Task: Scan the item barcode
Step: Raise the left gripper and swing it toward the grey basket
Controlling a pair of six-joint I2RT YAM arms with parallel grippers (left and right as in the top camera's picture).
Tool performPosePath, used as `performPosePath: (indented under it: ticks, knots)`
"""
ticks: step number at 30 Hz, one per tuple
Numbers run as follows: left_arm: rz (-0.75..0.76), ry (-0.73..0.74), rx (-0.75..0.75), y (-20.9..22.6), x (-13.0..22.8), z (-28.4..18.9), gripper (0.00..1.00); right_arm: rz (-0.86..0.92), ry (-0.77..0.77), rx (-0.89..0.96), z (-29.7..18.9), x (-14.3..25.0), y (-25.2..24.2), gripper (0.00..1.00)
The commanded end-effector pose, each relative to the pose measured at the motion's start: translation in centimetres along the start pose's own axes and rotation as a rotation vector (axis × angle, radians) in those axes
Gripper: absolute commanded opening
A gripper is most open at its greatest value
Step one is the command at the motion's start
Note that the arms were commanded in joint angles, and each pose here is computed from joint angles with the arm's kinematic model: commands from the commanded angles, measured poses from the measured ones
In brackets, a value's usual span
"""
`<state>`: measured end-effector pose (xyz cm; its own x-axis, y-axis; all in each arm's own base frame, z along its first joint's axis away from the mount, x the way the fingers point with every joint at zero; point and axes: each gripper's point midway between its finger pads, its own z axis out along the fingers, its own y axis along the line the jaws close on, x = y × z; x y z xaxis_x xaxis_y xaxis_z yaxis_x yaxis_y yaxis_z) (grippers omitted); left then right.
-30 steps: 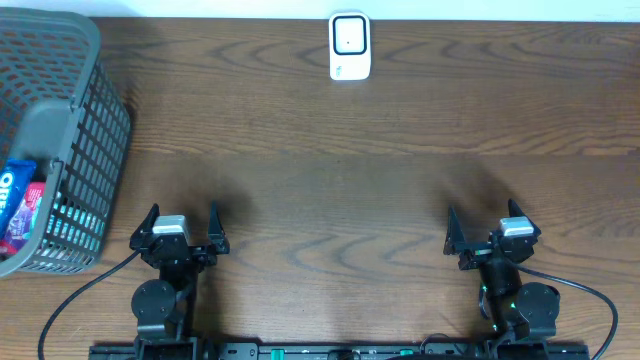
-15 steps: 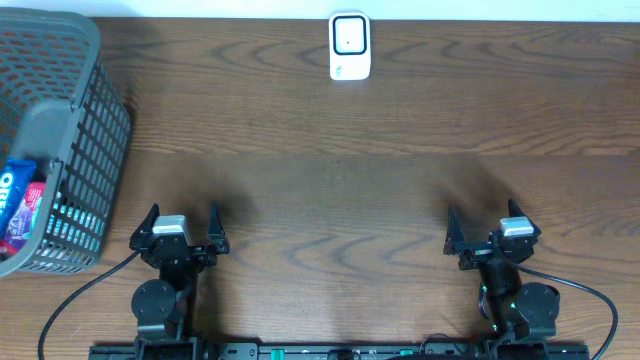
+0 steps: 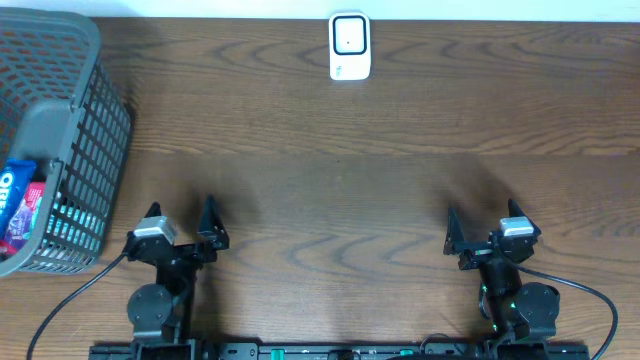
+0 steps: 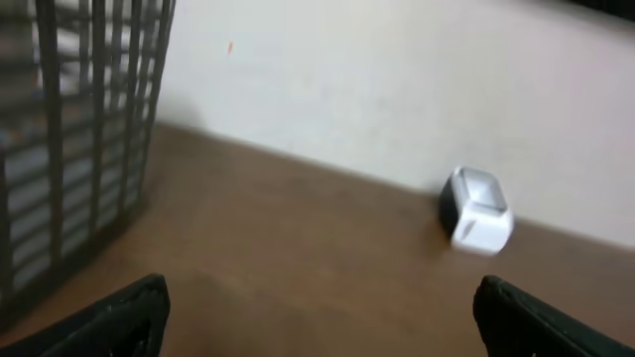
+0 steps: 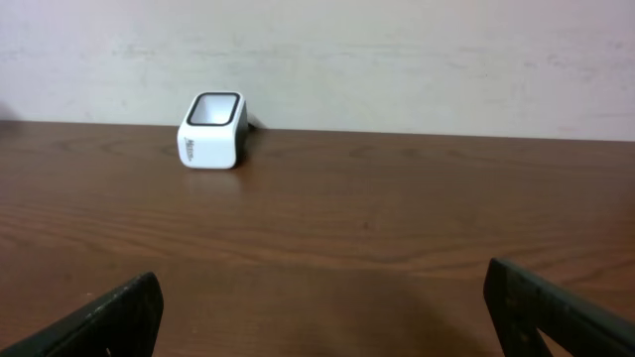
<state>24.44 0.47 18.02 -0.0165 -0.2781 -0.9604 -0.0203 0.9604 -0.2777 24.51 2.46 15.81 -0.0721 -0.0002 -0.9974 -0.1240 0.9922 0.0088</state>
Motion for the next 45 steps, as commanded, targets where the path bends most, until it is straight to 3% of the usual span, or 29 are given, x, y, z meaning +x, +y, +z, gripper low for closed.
performPosePath:
  ticks: [1,6,13,18,21,28,33,39,45]
  knots:
    - [-0.027,-0.138,0.060,-2.2,-6.4,-1.5,0.98,-0.010,0.005,-0.004,0.0,0.2,0.1,0.99]
    - [-0.027,-0.166,0.068,-3.7,-11.6,-2.5,0.98,-0.010,0.005,-0.004,0.0,0.2,0.1,0.99]
    - [-0.036,0.136,-0.014,-4.4,-13.7,-0.5,0.98,-0.010,0.005,-0.004,0.0,0.2,0.1,0.99]
    - [-0.057,0.250,0.161,-8.3,-15.0,0.9,0.98,-0.010,0.005,-0.004,0.0,0.2,0.1,0.99]
    - [-0.065,0.270,0.267,-10.2,-15.1,0.8,0.98,-0.010,0.005,-0.004,0.0,0.2,0.1,0.99]
    - [-0.086,0.280,0.225,-9.7,-15.6,0.8,0.98,-0.010,0.005,-0.004,0.0,0.2,0.1,0.99]
    - [-0.080,0.495,0.021,-7.2,-14.6,0.8,0.98,-0.010,0.005,-0.004,0.0,0.2,0.1,0.99]
    - [-0.103,0.724,0.050,-8.0,-12.2,0.9,0.98,-0.011,0.005,-0.004,0.0,0.2,0.1,0.99]
    - [-0.168,0.821,-0.009,-7.4,-10.2,0.7,0.98,-0.010,0.005,-0.004,0.0,0.2,0.1,0.99]
